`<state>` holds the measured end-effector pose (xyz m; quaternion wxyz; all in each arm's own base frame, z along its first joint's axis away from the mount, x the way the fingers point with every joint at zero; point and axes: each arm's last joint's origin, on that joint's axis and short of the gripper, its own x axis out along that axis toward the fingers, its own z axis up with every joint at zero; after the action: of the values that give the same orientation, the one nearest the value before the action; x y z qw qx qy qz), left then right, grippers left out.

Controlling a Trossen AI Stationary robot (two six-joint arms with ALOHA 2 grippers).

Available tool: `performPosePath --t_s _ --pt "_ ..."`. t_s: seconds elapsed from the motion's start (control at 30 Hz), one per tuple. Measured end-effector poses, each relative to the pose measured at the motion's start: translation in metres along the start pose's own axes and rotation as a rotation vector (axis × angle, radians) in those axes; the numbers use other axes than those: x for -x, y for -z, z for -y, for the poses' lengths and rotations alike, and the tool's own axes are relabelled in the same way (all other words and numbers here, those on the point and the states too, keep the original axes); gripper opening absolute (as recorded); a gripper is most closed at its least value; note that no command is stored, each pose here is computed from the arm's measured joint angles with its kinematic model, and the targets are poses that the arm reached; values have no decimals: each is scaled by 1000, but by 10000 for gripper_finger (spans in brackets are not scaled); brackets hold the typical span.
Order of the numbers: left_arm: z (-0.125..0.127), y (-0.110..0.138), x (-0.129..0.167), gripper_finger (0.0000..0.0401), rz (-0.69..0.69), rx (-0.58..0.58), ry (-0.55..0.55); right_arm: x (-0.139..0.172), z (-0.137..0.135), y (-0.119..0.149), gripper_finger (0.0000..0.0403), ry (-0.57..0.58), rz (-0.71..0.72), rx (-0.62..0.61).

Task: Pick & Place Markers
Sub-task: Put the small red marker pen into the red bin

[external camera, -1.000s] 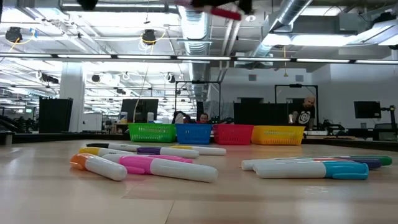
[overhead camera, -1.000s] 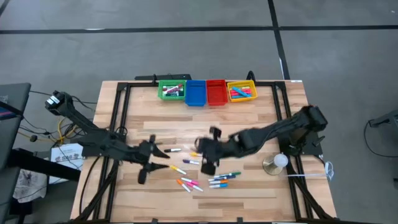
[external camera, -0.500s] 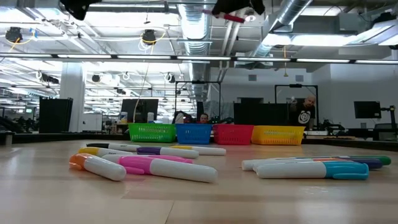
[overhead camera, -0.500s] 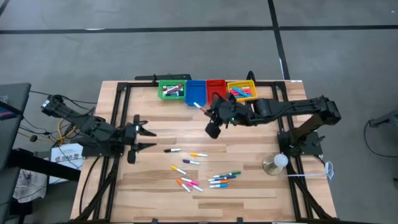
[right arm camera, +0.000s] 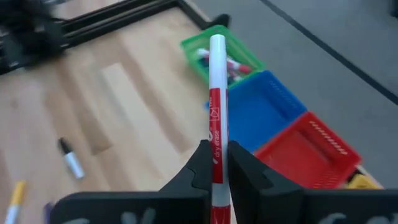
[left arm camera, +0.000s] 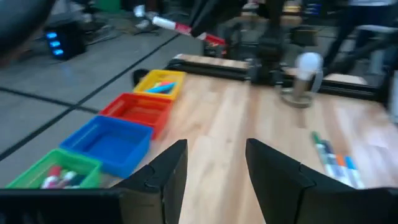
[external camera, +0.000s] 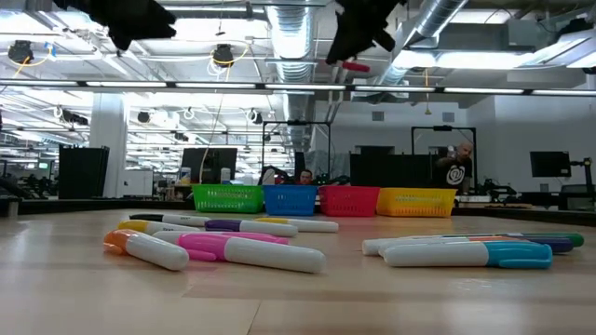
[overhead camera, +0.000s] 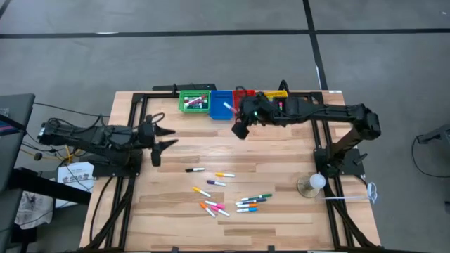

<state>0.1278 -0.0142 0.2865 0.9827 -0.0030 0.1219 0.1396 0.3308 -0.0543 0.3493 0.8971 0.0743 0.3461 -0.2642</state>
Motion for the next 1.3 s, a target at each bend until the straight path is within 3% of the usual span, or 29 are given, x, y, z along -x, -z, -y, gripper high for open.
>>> performPosePath --t_s 0.3,0.5,0.7,0.9,1.3 --pt "-15 2 -14 163 -41 19 -145 -47 70 -9 26 89 -59 -156" --pt "-19 4 -23 163 -73 25 -191 -114 103 11 19 141 -214 -210" --pt "-21 5 -27 163 -89 25 -212 -159 129 32 29 154 -316 -250" --pt "-21 5 -27 163 -92 24 -219 -174 140 46 30 103 -408 -261" --pt "-23 5 -27 163 -92 27 -228 -171 135 42 93 94 -384 -238"
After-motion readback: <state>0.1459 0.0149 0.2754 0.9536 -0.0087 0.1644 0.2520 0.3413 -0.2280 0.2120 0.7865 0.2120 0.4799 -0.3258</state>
